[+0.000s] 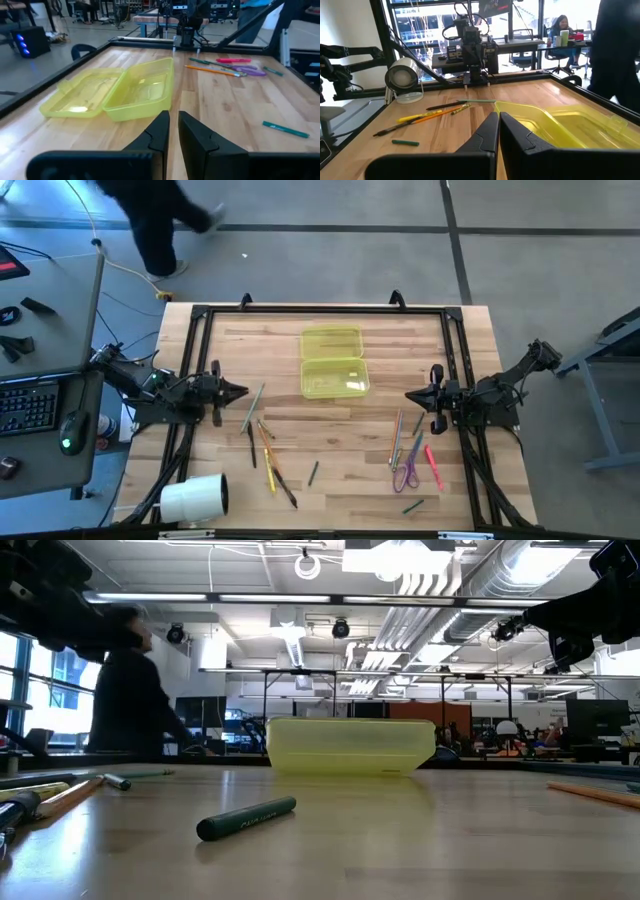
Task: Pick & place school supplies into a supply box
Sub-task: Put the scissors into the supply box
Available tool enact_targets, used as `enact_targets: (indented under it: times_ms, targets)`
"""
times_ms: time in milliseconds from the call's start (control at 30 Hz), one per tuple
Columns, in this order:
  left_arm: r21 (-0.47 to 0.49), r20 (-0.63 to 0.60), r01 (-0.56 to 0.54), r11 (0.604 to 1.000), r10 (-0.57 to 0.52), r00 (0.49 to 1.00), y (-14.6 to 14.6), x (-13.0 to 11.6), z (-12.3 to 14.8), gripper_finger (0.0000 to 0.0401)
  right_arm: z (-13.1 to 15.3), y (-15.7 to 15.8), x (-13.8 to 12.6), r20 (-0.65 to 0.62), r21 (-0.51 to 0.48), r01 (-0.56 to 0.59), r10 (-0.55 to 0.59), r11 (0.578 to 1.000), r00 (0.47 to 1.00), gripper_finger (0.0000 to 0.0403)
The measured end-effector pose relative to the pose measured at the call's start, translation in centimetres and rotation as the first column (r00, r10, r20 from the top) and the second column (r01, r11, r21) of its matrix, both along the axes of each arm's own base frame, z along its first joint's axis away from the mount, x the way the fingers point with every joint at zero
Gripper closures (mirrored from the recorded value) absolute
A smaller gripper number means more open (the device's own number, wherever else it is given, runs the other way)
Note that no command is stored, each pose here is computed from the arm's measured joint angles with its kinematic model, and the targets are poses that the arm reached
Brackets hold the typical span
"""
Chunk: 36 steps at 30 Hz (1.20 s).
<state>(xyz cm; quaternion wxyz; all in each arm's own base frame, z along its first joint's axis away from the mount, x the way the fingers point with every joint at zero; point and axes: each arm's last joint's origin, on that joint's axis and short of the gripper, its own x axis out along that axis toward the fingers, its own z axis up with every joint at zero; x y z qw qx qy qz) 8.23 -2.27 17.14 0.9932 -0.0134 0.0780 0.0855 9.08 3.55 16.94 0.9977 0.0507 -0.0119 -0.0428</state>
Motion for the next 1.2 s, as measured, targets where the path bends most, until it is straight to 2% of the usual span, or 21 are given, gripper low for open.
enact_targets:
  times_ms: [533,700,800,1000,1100,1200]
  targets:
    - [-0.008,0.004,0.009,1.0,-0.008,1.0,0.0,0.0,0.0,0.0327,0.0,0.0,0.0,0.0,0.0,0.0,0.0,1.0,1.0,0.0402]
    - [-0.028,0.052,-0.012,1.0,0.013,0.999,0.0,0.1,0.4,0.0327,0.0,0.0,0.0,0.0,0.0,0.0,0.0,1.0,1.0,0.0402]
    - [-0.022,0.133,-0.085,0.996,0.087,0.987,0.2,0.1,1.3,0.0327,0.0,0.0,0.0,0.0,0.001,0.0,0.0,1.0,1.0,0.0402]
    - [0.067,0.274,-0.264,0.962,0.236,0.932,0.7,-0.2,3.4,0.0327,0.6,0.0,0.0,0.055,-0.002,0.012,-0.012,1.0,0.998,0.0402]
    - [0.069,0.314,-0.342,0.937,0.305,0.899,1.0,-0.4,4.2,0.0327,1.2,-0.1,-0.1,0.098,-0.061,0.023,-0.017,0.998,0.995,0.0402]
    - [0.101,0.323,-0.379,0.92,0.33,0.887,1.1,-0.6,4.5,0.0327,2.0,-0.2,-0.2,0.16,-0.145,0.05,-0.027,0.988,0.987,0.0402]
